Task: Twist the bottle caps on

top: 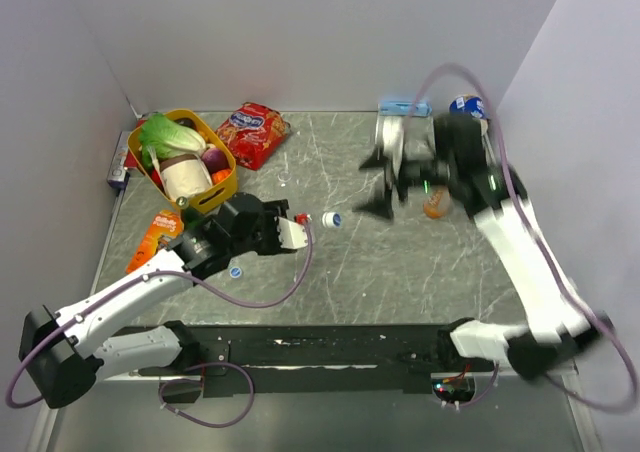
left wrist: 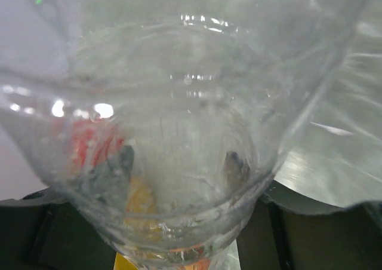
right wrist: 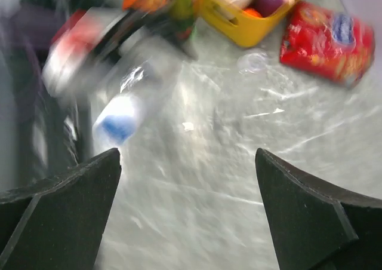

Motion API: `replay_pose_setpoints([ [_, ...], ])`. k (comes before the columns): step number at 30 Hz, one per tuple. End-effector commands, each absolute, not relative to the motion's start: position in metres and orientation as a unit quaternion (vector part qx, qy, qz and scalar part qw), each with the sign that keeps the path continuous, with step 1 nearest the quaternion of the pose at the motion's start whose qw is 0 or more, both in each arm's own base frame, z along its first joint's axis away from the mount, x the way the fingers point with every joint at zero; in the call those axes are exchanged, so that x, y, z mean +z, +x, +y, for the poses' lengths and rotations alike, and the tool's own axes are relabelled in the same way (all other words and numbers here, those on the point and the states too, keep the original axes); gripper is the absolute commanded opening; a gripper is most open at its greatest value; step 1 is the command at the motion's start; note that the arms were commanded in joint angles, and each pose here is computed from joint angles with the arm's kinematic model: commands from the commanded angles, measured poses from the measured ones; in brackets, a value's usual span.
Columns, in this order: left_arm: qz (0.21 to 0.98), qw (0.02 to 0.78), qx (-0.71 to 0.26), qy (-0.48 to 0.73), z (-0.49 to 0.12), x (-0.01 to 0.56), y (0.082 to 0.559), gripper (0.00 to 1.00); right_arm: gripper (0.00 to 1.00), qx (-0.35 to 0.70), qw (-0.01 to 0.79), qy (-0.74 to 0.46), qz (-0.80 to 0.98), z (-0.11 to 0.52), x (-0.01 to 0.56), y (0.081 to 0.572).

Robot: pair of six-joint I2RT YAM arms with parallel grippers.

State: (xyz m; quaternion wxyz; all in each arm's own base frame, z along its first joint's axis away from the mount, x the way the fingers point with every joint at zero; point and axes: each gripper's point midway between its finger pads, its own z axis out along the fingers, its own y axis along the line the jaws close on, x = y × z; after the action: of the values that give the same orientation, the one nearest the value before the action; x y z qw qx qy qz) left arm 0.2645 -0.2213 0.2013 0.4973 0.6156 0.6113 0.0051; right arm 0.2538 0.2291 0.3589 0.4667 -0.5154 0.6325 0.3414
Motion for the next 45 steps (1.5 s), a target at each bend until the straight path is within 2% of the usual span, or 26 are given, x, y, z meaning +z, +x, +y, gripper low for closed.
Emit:
replay_pose_setpoints([
  [1, 0.547, 0.399, -0.151, 0.720, -0.246, 0.193, 0.203, 0.01, 1.00, 0.098, 0.569, -0.729, 0.368, 0.225, 0.341, 0.207],
  [2, 0.547, 0.393, -0.160, 0.721, -0.248, 0.194, 0.201, 0.01, 1.00, 0.072, 0.567, -0.738, 0.357, 0.226, 0.335, 0.207],
  [5, 0.539, 0.394, -0.185, 0.721, -0.257, 0.200, 0.197, 0.01, 0.97, 0.087, 0.549, -0.776, 0.298, 0.241, 0.325, 0.177],
  [6, 0.535, 0.396, -0.188, 0.722, -0.258, 0.201, 0.196, 0.01, 0.89, 0.087, 0.553, -0.775, 0.294, 0.245, 0.327, 0.176],
  [9, 0.525, 0.407, -0.187, 0.723, -0.260, 0.206, 0.198, 0.01, 0.77, 0.081, 0.564, -0.777, 0.269, 0.254, 0.331, 0.172],
  [15, 0.520, 0.419, -0.179, 0.722, -0.261, 0.212, 0.201, 0.01, 0.57, 0.102, 0.537, -0.799, 0.249, 0.261, 0.328, 0.162],
  [26, 0.537, 0.422, -0.162, 0.712, -0.256, 0.204, 0.208, 0.01, 0.52, 0.148, 0.543, -0.803, 0.197, 0.261, 0.343, 0.126],
  [38, 0.535, 0.433, -0.165, 0.706, -0.261, 0.209, 0.212, 0.01, 0.42, 0.163, 0.529, -0.809, 0.198, 0.268, 0.339, 0.120],
  [42, 0.534, 0.439, -0.162, 0.704, -0.261, 0.211, 0.213, 0.01, 0.29, 0.172, 0.535, -0.790, 0.243, 0.276, 0.339, 0.132],
  [43, 0.535, 0.442, -0.158, 0.702, -0.260, 0.211, 0.214, 0.01, 0.25, 0.164, 0.537, -0.783, 0.268, 0.277, 0.338, 0.141],
  [44, 0.541, 0.444, -0.156, 0.697, -0.259, 0.210, 0.216, 0.01, 0.17, 0.170, 0.542, -0.764, 0.305, 0.281, 0.340, 0.150],
  [45, 0.536, 0.472, -0.149, 0.684, -0.262, 0.221, 0.222, 0.01, 0.13, 0.173, 0.536, -0.757, 0.333, 0.286, 0.337, 0.159],
])
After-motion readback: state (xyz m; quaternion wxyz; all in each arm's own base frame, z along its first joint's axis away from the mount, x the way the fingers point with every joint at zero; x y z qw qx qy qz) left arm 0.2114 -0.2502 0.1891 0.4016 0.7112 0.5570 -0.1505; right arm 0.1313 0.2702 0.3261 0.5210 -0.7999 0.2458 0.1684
